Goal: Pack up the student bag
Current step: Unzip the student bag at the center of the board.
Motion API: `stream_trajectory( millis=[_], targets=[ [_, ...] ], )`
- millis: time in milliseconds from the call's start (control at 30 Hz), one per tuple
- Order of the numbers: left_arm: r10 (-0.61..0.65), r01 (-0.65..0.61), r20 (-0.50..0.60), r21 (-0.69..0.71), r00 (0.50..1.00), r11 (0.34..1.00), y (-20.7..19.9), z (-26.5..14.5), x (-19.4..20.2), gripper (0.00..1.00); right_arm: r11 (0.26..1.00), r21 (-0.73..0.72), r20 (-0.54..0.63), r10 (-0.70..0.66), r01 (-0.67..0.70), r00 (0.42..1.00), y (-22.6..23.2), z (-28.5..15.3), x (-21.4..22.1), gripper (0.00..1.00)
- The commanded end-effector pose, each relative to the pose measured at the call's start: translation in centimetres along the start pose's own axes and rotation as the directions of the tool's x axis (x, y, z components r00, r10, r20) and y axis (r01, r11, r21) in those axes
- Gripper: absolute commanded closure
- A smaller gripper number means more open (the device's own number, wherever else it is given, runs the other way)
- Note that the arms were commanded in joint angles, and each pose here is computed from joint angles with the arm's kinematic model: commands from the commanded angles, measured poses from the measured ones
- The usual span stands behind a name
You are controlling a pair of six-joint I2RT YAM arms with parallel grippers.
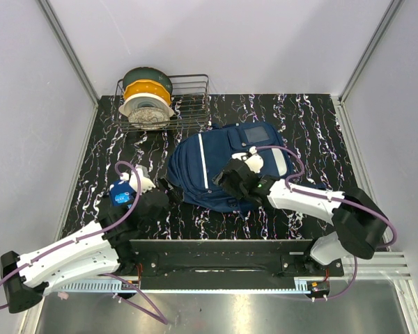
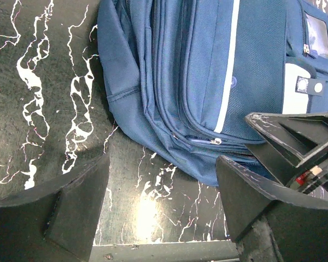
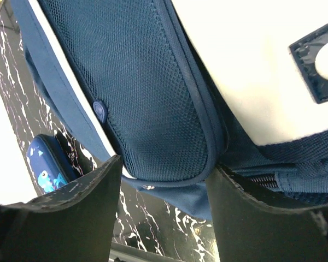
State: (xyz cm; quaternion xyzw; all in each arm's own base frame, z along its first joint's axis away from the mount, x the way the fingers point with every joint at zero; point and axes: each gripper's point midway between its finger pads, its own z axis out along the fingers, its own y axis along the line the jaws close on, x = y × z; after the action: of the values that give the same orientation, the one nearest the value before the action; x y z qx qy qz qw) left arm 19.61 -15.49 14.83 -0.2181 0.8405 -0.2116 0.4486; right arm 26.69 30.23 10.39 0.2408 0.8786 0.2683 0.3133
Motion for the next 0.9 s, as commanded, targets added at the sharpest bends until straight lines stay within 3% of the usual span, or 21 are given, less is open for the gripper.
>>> stream_trajectory(
  millis=[0, 67, 233, 267, 300, 400, 600, 733, 867],
  targets=[
    [-0.026, 0.026, 0.018, 0.021, 0.999, 0.999, -0.5, -0.1, -0.6, 0.18, 0.995, -0.042, 0.112, 0.096, -0.092, 0.989, 2.5, 0.9, -3.4, 0.4],
    [-0.022, 0.021, 0.019, 0.021, 1.0, 1.0, -0.6, -0.1, -0.6, 0.18, 0.995, -0.037, 0.143, 0.102, -0.098, 0.984, 2.1, 1.3, -3.9, 0.56],
    [-0.014, 0.014, 0.014, 0.024, 1.0, 1.0, -0.8, -0.1, -0.6, 0.18, 0.996, -0.024, 0.126, 0.092, -0.09, 0.988, 1.2, 2.5, -4.2, 0.72],
    [-0.015, 0.014, 0.015, 0.023, 1.0, 1.0, -0.9, -0.1, -0.7, 0.18, 0.996, -0.034, 0.121, 0.081, -0.077, 0.989, 1.4, 2.6, -4.1, 0.91],
    [-0.013, 0.012, 0.011, 0.026, 1.0, 1.0, -1.0, -0.1, -0.6, 0.18, 0.996, -0.047, 0.123, 0.075, -0.069, 0.99, 1.6, 2.6, -4.2, 1.0],
    [-0.011, 0.011, 0.007, 0.034, 1.0, 0.999, -1.3, -0.1, -0.6, 0.17, 0.988, -0.148, 0.139, 0.071, -0.051, 0.988, 4.0, 1.5, -5.1, 1.0],
    [-0.026, 0.025, 0.007, 0.106, 1.0, 0.994, -3.8, -0.7, -1.6, 0.14, 0.923, -0.385, 0.265, 0.086, 0.023, 0.96, 10.9, -5.8, -10.4, 1.0],
    [-0.007, 0.003, 0.028, 0.17, 1.0, 0.985, -6.4, -1.1, -2.8, 0.12, 0.894, -0.447, 0.33, 0.128, 0.036, 0.935, 12.2, -9.7, -12.8, 1.0],
    [0.018, -0.027, 0.038, 0.259, 0.999, 0.966, -10.2, -1.0, -3.6, 0.12, 0.854, -0.518, 0.312, 0.15, 0.035, 0.938, 13.0, -10.9, -12.7, 1.0]
  ],
)
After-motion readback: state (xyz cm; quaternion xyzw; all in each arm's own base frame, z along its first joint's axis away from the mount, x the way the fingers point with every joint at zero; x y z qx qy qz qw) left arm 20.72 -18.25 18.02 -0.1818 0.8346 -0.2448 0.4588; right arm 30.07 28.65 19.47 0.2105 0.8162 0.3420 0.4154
